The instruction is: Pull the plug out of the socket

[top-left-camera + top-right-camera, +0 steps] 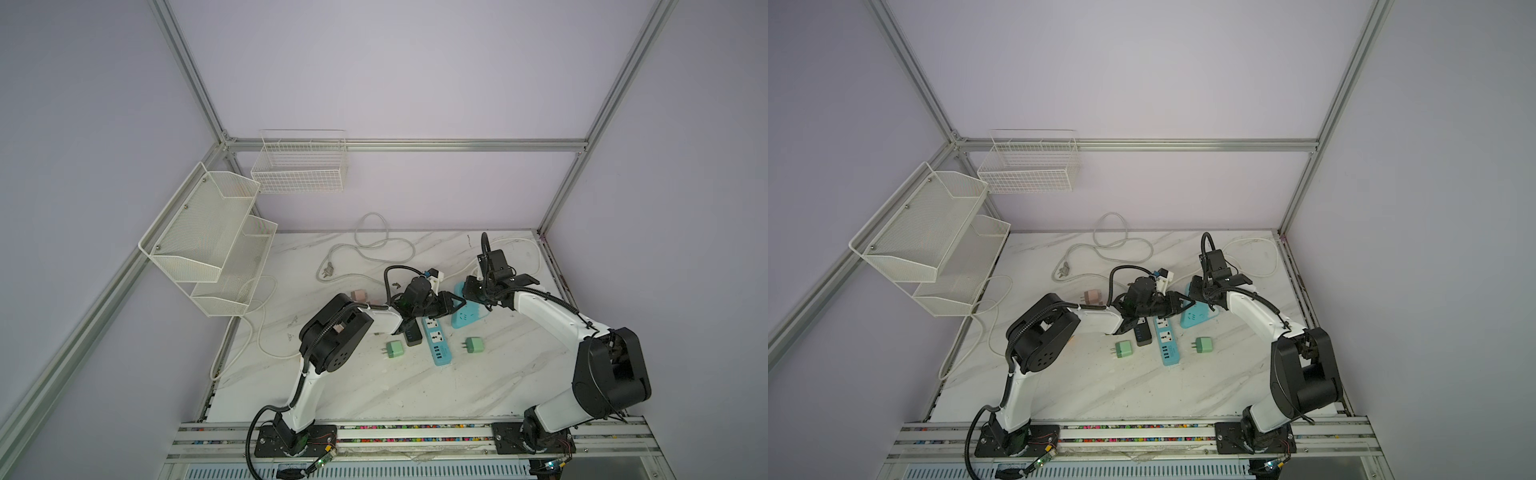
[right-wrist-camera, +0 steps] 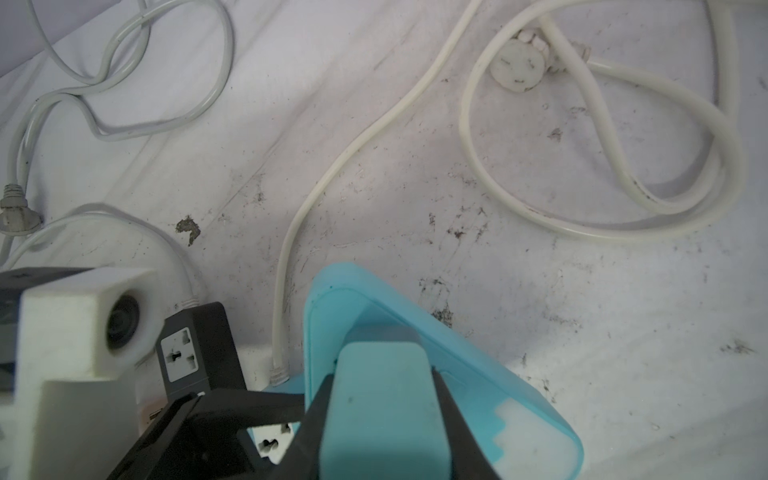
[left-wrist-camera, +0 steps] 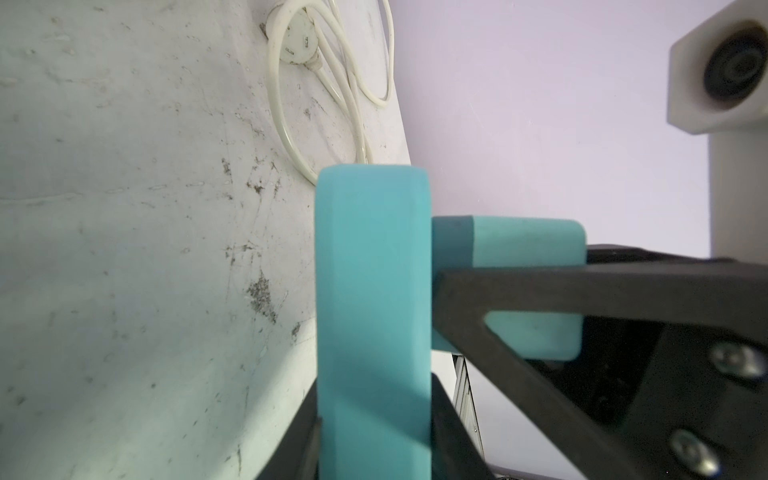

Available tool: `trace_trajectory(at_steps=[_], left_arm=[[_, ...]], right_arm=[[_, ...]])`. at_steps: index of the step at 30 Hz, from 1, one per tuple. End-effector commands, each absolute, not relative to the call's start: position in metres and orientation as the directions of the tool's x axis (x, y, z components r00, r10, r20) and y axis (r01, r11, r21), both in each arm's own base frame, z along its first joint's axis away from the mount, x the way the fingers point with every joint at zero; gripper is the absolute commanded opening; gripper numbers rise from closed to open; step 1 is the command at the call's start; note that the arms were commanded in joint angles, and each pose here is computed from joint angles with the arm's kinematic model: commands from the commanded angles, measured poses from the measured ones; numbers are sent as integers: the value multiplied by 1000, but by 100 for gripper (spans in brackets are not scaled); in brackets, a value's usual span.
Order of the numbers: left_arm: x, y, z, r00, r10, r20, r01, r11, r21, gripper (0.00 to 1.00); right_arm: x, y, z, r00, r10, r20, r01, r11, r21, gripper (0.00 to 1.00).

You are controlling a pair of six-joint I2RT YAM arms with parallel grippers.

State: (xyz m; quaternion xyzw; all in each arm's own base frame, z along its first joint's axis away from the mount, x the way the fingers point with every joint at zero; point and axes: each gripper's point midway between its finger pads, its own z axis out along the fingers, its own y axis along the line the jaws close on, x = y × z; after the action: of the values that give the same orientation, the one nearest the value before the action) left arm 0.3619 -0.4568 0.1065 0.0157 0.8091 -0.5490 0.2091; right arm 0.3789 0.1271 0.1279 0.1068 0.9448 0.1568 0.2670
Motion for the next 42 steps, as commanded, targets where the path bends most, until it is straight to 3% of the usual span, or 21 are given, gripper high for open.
trace_trajectory(at_steps=[1,13,21,29,35,39,42], left_arm=[[359,-446,101,-912,-233,-338,218,423,-880,0],[370,-445,100,-908,-262,-327,183,454,-872,0],[369,-435,95,-908,-286,-306,135,491,-861,0],[374,-444,90,-917,-299,-263,107,452,-886,0],[373,-436,91,-911,-314,-268,93,477,-874,0],[374,-438,91,-912,-316,-260,90,464,-881,0],[375,-441,93,-913,-315,-258,93,455,-885,0]], right_arm=[[383,104,144,-810,350,-472,129,890,438,11],[385,136,139,-830,261,-493,68,925,375,10],[387,96,143,-793,349,-498,165,912,377,11],[383,139,128,-854,258,-451,54,908,416,10],[390,103,127,-828,349,-439,132,882,453,11],[396,116,133,-812,375,-448,135,866,481,10],[395,134,137,-811,322,-488,104,901,421,10]])
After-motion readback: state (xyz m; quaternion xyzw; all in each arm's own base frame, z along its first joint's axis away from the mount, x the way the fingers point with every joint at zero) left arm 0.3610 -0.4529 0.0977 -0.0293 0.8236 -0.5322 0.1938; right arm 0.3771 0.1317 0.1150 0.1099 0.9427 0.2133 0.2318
